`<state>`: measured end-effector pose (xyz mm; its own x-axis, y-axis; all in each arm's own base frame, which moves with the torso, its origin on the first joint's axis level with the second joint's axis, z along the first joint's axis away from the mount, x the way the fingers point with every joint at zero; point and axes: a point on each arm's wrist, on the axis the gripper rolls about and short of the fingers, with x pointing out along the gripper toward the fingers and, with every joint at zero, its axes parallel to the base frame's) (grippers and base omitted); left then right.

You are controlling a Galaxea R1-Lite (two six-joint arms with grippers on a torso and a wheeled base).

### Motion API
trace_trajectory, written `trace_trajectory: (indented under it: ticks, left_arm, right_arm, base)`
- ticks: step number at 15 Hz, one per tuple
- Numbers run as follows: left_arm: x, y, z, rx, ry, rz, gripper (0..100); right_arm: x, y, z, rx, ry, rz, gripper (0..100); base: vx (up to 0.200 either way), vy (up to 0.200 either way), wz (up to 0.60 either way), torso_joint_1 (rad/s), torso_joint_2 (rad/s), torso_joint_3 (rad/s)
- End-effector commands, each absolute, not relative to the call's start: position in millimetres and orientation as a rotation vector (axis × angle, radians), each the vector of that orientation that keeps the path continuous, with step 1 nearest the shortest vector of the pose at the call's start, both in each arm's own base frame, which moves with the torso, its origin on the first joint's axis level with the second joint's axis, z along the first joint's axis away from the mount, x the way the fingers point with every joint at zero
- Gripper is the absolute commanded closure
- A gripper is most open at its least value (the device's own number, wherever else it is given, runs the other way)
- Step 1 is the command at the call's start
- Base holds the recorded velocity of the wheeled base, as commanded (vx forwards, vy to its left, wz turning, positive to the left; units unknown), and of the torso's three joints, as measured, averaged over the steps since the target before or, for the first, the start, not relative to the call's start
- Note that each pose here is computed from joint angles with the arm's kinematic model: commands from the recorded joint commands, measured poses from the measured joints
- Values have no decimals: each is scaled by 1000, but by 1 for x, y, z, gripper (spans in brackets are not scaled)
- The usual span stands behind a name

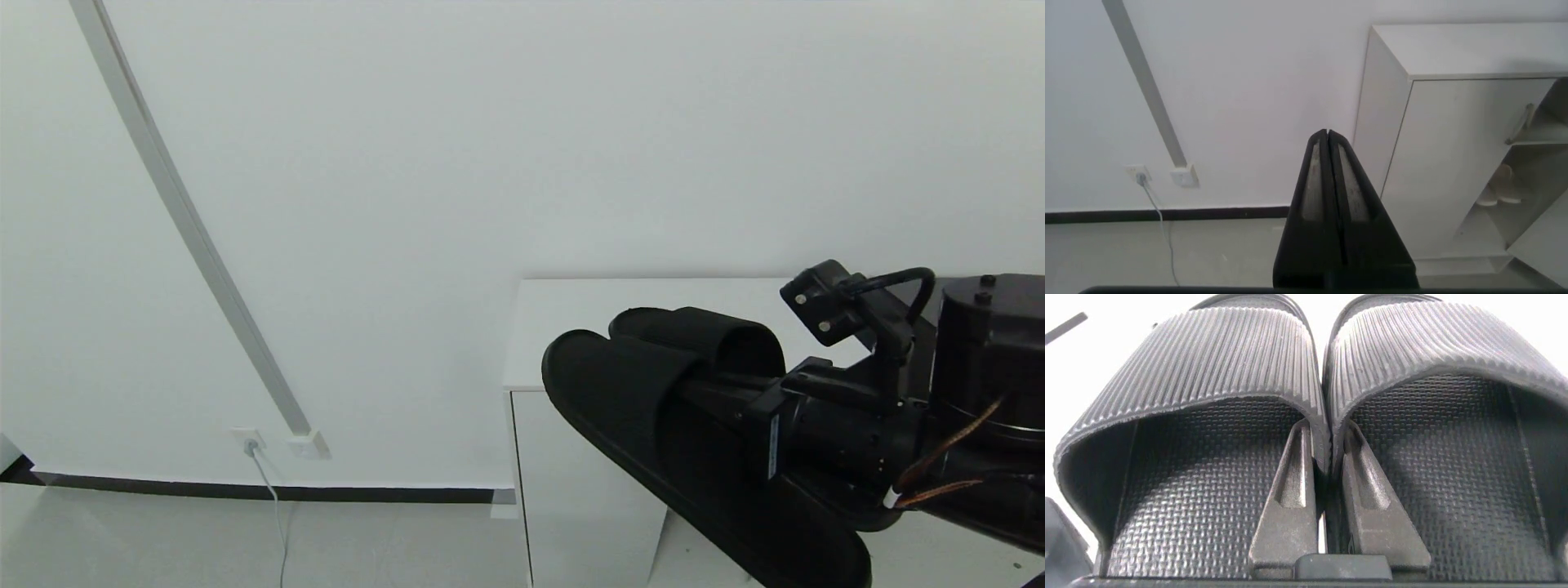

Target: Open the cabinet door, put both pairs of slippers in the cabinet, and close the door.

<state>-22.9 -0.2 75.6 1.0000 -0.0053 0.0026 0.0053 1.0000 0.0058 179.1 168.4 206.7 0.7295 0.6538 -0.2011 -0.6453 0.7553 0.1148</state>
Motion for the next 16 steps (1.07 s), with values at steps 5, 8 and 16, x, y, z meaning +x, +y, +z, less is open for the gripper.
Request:
trace_trajectory:
  ticks: [5, 8, 16]
  left_arm:
    - [-23, 0, 76, 6, -2, -6, 100]
    - [-23, 0, 76, 6, -2, -5, 100]
    - [-23, 0, 76, 6, -2, -6, 100]
  right_arm:
    - [176, 171, 203, 29, 249, 730, 100]
    - [173, 173, 201, 26, 252, 745, 100]
    - [171, 173, 199, 21, 258, 746, 100]
  base:
    - [0, 0, 0, 0, 0, 0]
    - [0, 0, 0, 0, 0, 0]
    - [0, -100, 0, 1, 1, 0]
